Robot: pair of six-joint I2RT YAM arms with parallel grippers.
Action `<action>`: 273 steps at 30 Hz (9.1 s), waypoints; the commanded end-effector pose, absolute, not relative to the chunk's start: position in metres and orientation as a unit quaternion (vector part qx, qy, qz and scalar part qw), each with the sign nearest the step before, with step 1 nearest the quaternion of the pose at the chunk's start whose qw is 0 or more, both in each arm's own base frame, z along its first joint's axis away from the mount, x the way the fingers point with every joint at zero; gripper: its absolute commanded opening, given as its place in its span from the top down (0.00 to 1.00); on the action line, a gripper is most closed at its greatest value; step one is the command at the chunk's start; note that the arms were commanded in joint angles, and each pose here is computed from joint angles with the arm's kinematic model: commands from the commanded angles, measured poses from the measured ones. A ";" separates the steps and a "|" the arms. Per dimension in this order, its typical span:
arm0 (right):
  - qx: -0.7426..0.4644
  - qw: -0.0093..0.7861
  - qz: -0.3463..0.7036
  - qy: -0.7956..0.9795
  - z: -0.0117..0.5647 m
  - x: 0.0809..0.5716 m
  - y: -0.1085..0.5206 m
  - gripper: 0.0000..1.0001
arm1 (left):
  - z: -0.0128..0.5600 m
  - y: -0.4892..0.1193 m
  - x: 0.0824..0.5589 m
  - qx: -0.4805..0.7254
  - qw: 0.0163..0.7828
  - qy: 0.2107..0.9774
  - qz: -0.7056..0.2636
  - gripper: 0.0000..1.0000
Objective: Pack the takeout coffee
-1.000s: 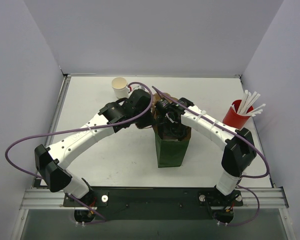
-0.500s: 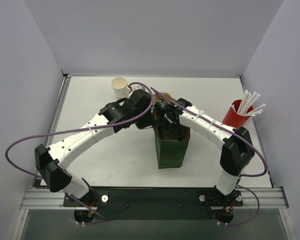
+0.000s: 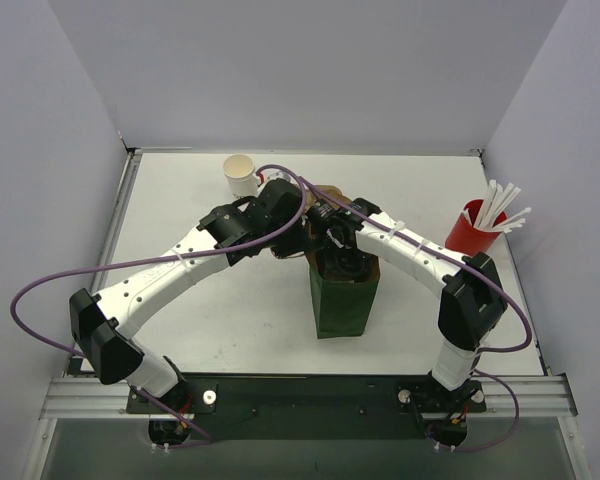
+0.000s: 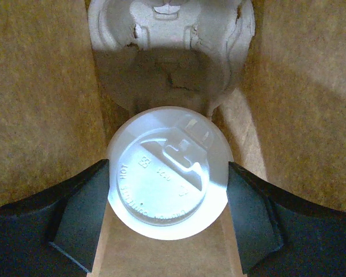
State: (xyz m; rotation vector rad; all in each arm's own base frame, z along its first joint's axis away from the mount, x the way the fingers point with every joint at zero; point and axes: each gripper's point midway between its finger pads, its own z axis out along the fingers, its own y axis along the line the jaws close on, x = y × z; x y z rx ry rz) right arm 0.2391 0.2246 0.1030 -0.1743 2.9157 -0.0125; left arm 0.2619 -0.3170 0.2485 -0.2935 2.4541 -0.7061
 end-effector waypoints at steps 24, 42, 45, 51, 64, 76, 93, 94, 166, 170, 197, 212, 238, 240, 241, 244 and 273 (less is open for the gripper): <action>-0.070 0.014 -0.084 0.994 0.078 0.196 0.189 0.58 | 0.269 -0.320 0.265 -0.109 0.306 0.900 -0.292 1.00; -0.071 0.023 -0.080 0.994 0.086 0.198 0.190 0.55 | 0.272 -0.321 0.266 -0.111 0.307 0.899 -0.293 1.00; -0.069 0.022 -0.079 0.994 0.087 0.198 0.189 0.53 | 0.271 -0.321 0.266 -0.111 0.306 0.899 -0.293 1.00; -0.070 0.028 -0.078 0.994 0.091 0.198 0.188 0.40 | 0.271 -0.321 0.266 -0.112 0.307 0.899 -0.293 1.00; -0.070 0.047 -0.071 0.994 0.108 0.203 0.189 0.12 | 0.271 -0.320 0.267 -0.113 0.307 0.899 -0.290 1.00; -0.069 0.055 -0.069 0.994 0.115 0.207 0.191 0.04 | 0.270 -0.321 0.267 -0.111 0.306 0.900 -0.288 1.00; -0.068 0.064 -0.078 0.993 0.125 0.209 0.187 0.03 | 0.264 -0.317 0.265 -0.112 0.303 0.905 -0.278 1.00; -0.068 0.065 -0.078 0.993 0.126 0.210 0.187 0.03 | 0.263 -0.316 0.265 -0.112 0.302 0.905 -0.277 1.00; -0.066 0.124 -0.046 0.989 0.177 0.213 0.204 0.01 | 0.266 -0.321 0.273 -0.112 0.306 0.908 -0.264 1.00; -0.066 0.132 -0.053 0.988 0.178 0.215 0.200 0.01 | 0.266 -0.320 0.272 -0.112 0.306 0.908 -0.263 1.00; -0.066 0.142 0.000 0.988 0.191 0.215 0.225 0.00 | 0.268 -0.316 0.273 -0.116 0.310 0.909 -0.255 1.00; -0.051 0.139 0.013 0.989 0.195 0.229 0.213 0.00 | 0.261 -0.307 0.266 -0.112 0.307 0.914 -0.242 1.00; -0.039 0.125 -0.007 0.991 0.176 0.232 0.200 0.00 | 0.245 -0.286 0.269 0.015 0.325 0.940 -0.099 1.00; -0.040 0.124 -0.008 0.991 0.176 0.231 0.199 0.00 | 0.243 -0.285 0.269 0.017 0.323 0.941 -0.096 1.00; -0.038 0.123 -0.008 0.992 0.175 0.231 0.197 0.00 | 0.242 -0.285 0.270 0.016 0.323 0.942 -0.093 1.00; -0.036 0.124 -0.005 0.992 0.176 0.231 0.196 0.00 | 0.242 -0.286 0.271 0.016 0.322 0.942 -0.093 1.00; -0.037 0.138 0.062 0.988 0.201 0.240 0.237 0.00 | 0.269 -0.294 0.272 0.021 0.343 0.932 -0.113 1.00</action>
